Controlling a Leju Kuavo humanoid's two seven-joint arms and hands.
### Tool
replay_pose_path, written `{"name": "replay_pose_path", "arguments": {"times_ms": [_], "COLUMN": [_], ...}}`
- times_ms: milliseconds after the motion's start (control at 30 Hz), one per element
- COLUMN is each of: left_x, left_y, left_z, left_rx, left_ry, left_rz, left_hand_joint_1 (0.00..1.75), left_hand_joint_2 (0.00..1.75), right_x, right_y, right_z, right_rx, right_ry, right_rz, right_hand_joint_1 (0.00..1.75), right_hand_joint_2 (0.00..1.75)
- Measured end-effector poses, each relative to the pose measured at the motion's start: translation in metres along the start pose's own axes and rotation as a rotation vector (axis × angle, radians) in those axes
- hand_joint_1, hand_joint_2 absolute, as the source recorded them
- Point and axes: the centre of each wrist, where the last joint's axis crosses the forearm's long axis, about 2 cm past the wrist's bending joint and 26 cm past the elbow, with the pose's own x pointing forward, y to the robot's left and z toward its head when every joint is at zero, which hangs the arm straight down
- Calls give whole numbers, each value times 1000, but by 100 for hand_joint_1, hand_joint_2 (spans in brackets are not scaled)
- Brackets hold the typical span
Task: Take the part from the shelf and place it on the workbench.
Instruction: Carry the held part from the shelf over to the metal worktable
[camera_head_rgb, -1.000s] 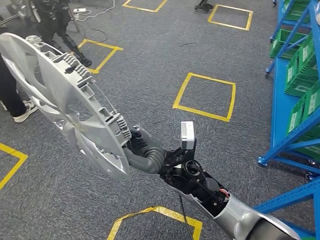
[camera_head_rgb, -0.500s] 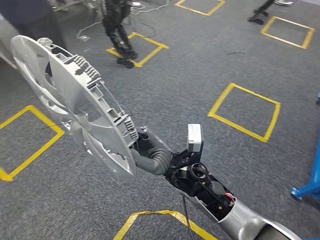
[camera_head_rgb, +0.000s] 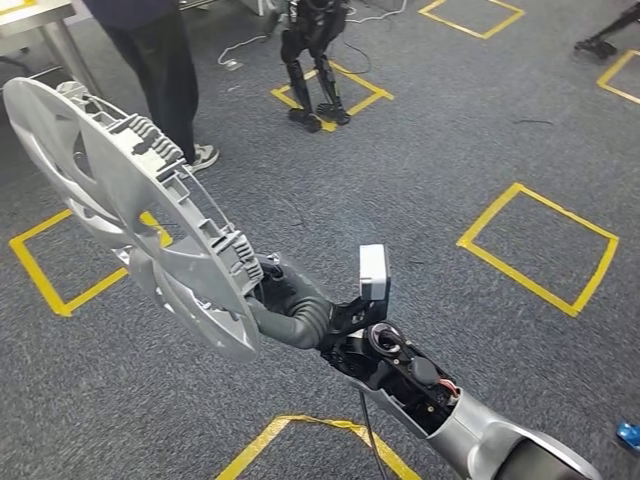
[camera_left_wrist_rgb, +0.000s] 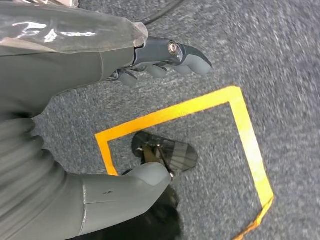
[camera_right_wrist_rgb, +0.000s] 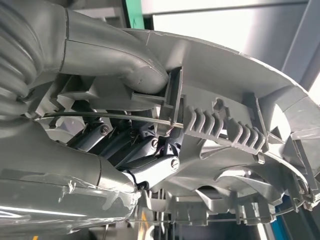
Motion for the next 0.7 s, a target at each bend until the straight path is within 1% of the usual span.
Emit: {"name": "replay_pose_path", "arguments": {"times_ms": [700], "left_x": [-1], "left_y": [-1], "left_z": [1], "left_rx": [-11], "left_ry": [3], "left_rz": [-6], "left_hand_joint_1": [0], "left_hand_joint_2": [175], "right_x": [-2], "right_y": [-3], "right_z": [6], "right_rx": [-32], "right_ry": [26], "right_rz": [32], "right_hand_joint_1": [175], "right_hand_joint_2": [175]}}
